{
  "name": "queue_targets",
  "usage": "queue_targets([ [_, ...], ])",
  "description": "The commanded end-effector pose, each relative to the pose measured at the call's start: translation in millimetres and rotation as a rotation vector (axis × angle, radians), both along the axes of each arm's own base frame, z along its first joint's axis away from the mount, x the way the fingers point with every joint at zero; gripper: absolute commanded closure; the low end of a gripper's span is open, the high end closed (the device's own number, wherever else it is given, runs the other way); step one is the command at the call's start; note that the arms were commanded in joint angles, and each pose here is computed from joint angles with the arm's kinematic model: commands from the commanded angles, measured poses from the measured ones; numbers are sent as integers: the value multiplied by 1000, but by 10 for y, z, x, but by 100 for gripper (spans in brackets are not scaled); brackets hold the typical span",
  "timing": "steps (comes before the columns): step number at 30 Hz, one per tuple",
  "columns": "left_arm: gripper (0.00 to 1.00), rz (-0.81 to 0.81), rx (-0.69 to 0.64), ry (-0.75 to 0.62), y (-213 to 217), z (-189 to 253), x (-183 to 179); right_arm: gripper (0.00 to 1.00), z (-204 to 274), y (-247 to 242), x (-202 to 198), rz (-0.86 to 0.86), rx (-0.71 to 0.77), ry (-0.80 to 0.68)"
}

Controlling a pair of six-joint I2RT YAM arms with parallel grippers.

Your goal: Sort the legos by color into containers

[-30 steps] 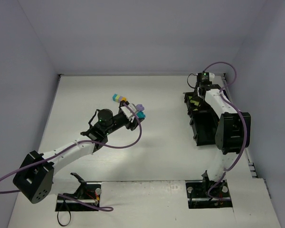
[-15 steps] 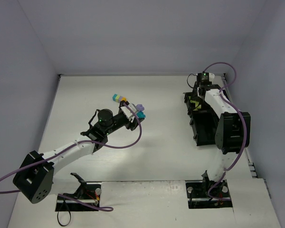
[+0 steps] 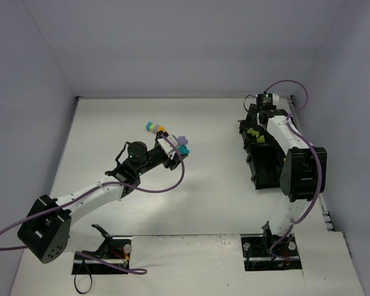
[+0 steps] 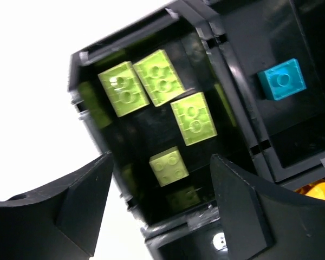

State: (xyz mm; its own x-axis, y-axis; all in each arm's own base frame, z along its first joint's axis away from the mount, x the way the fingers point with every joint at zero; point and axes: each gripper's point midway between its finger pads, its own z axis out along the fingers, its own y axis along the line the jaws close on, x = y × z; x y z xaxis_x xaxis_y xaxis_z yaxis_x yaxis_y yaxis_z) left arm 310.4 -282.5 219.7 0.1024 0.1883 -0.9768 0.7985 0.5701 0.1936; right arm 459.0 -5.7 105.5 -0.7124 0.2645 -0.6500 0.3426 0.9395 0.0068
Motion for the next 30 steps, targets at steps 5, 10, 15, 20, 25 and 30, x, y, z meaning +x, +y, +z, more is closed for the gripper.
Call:
queue_targets([
  [5,100,-83,-53,-152,-173,503,36,23,1154,830,-58,352,255,-256],
  [10,100,-130,-74,-184,-263,623,26,14,1422,1604,-452,621,425,-270],
  [15,100,-203,-87,-203,-384,710,-12,13,1546,2199,-810,829,531,-253],
  [20,100,-239,-93,-210,-456,738,-25,13,1604,2481,-1029,936,621,-231],
  [25,100,-232,-98,-218,-469,766,8,16,1672,2572,-1129,987,657,-237],
  [30,100,-232,-99,-223,-485,789,24,22,1617,2635,-1205,1023,691,-207],
])
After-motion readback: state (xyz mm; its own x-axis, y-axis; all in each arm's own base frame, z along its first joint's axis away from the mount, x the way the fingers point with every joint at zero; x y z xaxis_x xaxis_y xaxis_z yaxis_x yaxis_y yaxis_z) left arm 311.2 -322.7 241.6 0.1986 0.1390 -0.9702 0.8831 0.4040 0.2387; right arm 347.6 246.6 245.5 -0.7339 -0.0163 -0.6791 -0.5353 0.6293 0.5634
